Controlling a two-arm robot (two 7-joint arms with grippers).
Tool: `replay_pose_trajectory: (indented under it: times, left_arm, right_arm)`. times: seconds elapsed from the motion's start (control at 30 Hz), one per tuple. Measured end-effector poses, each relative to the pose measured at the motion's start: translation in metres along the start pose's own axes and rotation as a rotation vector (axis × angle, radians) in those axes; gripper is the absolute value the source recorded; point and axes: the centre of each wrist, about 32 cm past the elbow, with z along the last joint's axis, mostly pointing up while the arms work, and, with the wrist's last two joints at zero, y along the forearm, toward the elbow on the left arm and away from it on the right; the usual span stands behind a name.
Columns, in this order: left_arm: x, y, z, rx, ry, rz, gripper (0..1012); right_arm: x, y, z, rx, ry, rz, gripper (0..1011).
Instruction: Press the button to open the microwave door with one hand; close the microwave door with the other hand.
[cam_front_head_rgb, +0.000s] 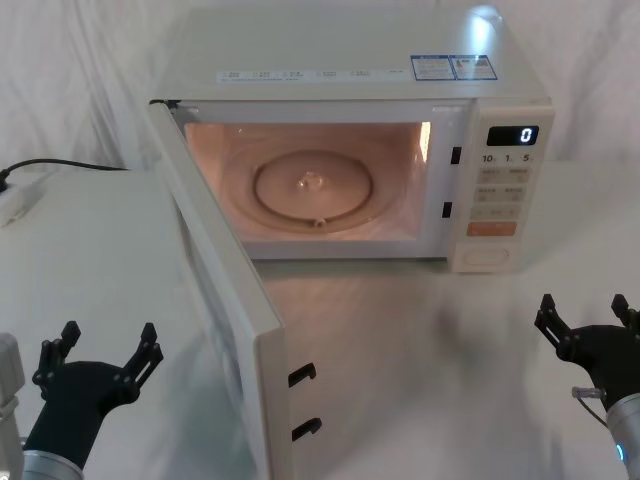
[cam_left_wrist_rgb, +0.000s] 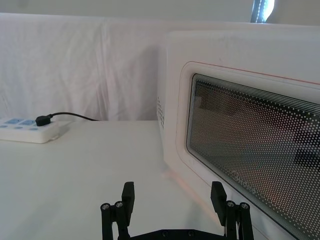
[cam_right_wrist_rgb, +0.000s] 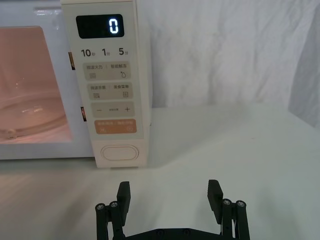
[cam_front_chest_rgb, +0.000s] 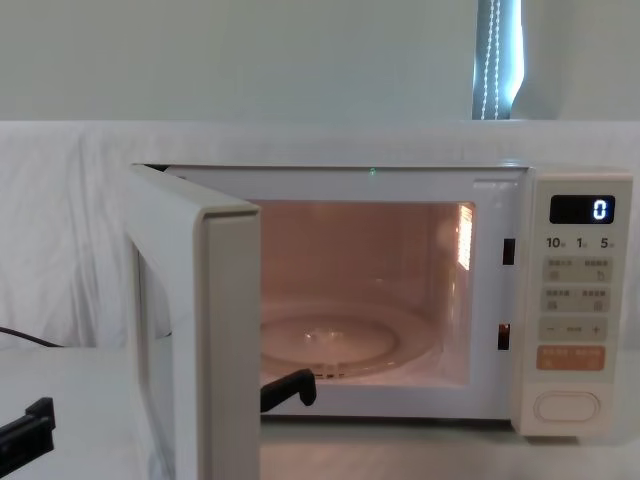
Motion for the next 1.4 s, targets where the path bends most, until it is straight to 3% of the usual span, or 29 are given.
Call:
replay_pose_trajectory:
  times: [0.9, 1.2, 1.4]
  left_arm:
    - [-0.0005, -0.002, 0.001, -0.003, 0.0, -0.006, 1001]
    - [-0.0028, -0.007, 0.013, 0.003, -0.022, -0.05, 1001]
    - [0.0003, -0.003, 0.026, 0.003, -0.029, -0.066, 1001]
  right_arm:
    - [-0.0004, 0.0, 0.0, -0.001, -0.001, 0.003, 1002]
    - [-0.0006, 0.0, 0.0, -0.001, -0.002, 0.004, 1002]
    - [-0.0006, 0.0, 0.0, -0.001, -0.003, 0.004, 1002]
